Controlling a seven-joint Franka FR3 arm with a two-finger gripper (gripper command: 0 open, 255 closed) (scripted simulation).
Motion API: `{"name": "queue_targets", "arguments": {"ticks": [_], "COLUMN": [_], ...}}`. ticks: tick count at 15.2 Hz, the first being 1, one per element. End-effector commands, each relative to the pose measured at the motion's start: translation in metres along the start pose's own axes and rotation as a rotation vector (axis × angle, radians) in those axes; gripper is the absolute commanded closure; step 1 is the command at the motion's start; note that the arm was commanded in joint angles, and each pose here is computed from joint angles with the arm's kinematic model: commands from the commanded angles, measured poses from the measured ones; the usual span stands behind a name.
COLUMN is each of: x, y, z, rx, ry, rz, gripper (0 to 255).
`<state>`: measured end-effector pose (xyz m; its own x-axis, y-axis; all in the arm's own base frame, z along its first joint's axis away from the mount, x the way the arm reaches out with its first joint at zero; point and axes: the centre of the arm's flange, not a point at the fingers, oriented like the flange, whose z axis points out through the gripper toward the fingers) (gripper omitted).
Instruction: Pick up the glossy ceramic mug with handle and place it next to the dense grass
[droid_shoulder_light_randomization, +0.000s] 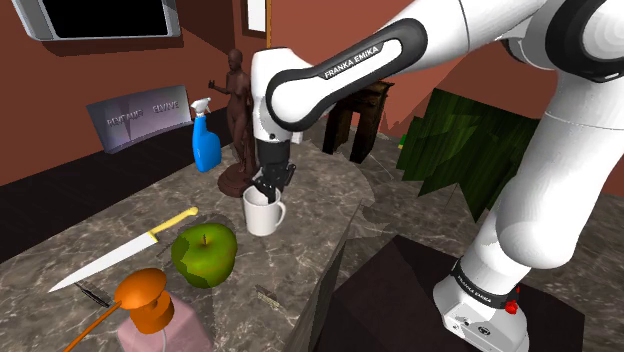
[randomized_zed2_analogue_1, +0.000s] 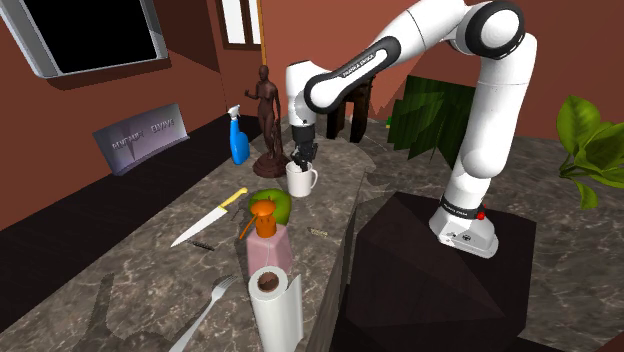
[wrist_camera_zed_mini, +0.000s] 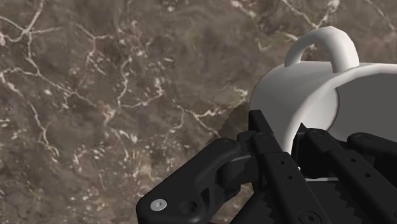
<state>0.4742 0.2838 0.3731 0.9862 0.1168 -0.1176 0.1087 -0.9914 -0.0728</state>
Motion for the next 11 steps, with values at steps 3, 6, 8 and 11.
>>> {"name": "queue_targets", "arguments": {"ticks": [3,6,8,11], "x": [-0.002,-0.004,-0.005,-0.007], "y": [-0.001,-0.003,-0.003,-0.004], "z": [-0.021,-0.037,-0.047,-0.063], "rx": [0.000,0.000,0.000,0.000], "ry": [0.000,0.000,0.000,0.000], "rz": [0.000,0.000,0.000,0.000], "gripper": [255,255,255,255]}}
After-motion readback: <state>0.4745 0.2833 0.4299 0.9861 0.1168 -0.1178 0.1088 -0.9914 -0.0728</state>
